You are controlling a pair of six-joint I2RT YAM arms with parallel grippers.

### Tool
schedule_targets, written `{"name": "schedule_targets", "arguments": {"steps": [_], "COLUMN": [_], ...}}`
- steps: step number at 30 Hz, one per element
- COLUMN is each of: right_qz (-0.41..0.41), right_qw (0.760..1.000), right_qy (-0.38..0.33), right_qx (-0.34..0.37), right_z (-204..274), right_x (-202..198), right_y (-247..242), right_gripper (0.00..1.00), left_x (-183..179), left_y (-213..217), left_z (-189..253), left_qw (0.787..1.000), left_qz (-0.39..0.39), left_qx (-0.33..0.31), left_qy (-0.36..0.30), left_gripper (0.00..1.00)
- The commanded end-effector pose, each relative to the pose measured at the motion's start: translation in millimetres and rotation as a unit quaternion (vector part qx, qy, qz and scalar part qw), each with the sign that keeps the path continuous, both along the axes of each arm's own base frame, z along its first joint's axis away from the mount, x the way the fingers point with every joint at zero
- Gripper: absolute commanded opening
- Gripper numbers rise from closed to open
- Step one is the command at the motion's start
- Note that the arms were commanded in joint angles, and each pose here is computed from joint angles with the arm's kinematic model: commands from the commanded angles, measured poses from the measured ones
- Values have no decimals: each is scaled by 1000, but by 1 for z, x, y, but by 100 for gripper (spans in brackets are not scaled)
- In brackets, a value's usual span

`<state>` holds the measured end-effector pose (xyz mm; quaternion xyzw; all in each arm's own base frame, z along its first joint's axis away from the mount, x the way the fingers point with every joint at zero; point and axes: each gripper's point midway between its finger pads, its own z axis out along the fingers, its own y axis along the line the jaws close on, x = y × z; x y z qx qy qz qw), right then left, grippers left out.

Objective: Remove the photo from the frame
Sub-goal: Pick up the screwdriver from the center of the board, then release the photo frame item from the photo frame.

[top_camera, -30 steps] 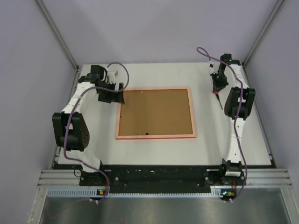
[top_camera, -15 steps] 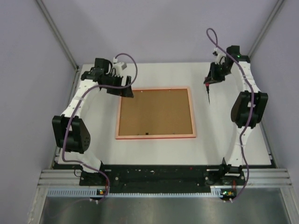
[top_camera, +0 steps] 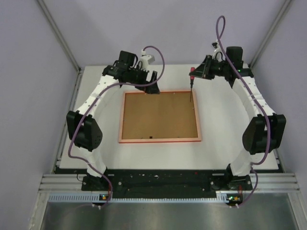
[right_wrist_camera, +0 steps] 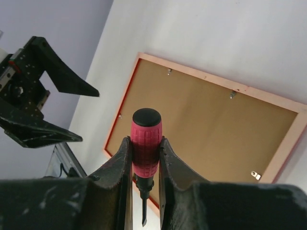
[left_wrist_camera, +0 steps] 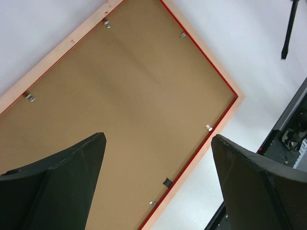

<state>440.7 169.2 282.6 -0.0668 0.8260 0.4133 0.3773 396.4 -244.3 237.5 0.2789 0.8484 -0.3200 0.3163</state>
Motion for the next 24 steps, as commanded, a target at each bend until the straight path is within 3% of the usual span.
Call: {"name": "schedule_targets", "arguments": {"steps": [1, 9, 24], "right_qz": [-1, -26, -57], "right_qw": [992, 982, 984], "right_qy": [-108, -164, -109], "right_qx": [70, 87, 132], "right_z": [68, 73, 43], "right_x": [-5, -15, -19], "right_y": [19, 38, 43], "right_gripper": [0, 0, 0], "left_x": [2, -1, -20], "left_y": [-38, -73, -116], "left_z": [15, 15, 32], "left_qw": [998, 993, 975], "left_qz": [-40, -65, -120], "left_qx": [-43, -96, -175], "left_qy": [-5, 31, 62], "left_gripper": [98, 98, 95]}}
